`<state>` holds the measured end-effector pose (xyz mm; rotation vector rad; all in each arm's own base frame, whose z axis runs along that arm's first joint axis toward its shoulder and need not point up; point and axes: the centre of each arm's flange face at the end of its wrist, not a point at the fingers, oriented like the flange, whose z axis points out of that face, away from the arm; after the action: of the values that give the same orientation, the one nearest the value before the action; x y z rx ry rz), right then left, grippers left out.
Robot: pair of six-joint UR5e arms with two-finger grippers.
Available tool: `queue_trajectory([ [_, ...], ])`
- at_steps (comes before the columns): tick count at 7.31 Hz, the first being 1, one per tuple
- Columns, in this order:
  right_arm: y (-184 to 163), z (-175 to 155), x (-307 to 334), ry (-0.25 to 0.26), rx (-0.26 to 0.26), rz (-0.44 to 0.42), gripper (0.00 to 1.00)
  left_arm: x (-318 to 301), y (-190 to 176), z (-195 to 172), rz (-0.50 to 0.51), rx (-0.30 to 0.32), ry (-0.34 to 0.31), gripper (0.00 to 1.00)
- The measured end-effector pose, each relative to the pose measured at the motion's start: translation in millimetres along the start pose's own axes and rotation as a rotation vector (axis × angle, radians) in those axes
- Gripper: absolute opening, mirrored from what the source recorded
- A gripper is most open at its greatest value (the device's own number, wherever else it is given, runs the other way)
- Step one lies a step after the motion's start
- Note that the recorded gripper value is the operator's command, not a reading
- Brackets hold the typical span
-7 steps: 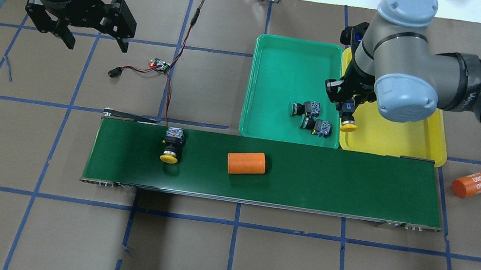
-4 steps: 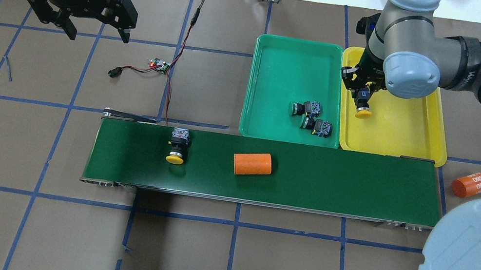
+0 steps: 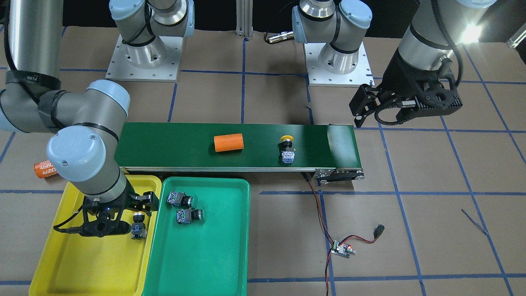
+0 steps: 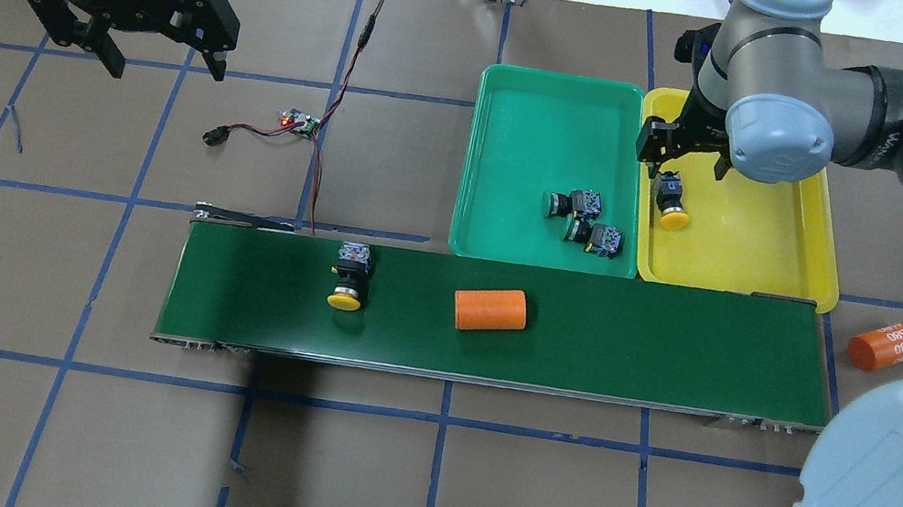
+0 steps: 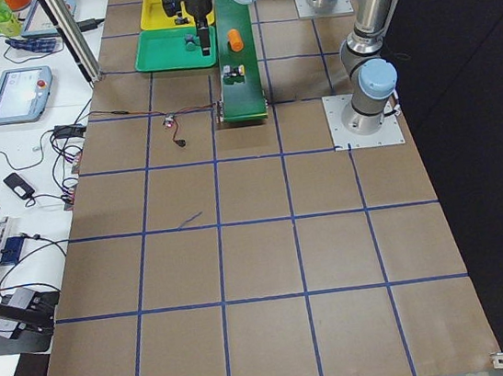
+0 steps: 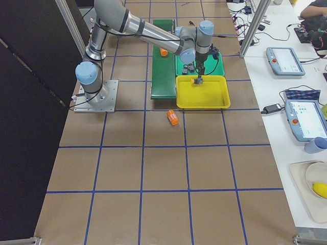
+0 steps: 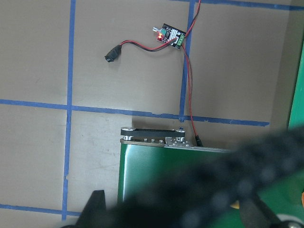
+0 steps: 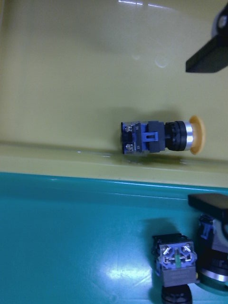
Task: Sort buttons by color to trays
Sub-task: 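Move the right gripper down to the belt beside the orange battery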
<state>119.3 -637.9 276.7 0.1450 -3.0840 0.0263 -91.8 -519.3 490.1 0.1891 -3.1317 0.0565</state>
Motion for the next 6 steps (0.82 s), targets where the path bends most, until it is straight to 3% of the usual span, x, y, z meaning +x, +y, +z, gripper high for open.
queue_trajectory([
  [3,59,-66,-9,-0.012,-0.047,-0.067,1.0,4,9,-3,0.007,0.0,0.017,1.0],
  [6,135,-95,-14,-0.002,-0.033,-0.11,1.0,5,11,-7,0.001,0.009,0.02,1.0],
])
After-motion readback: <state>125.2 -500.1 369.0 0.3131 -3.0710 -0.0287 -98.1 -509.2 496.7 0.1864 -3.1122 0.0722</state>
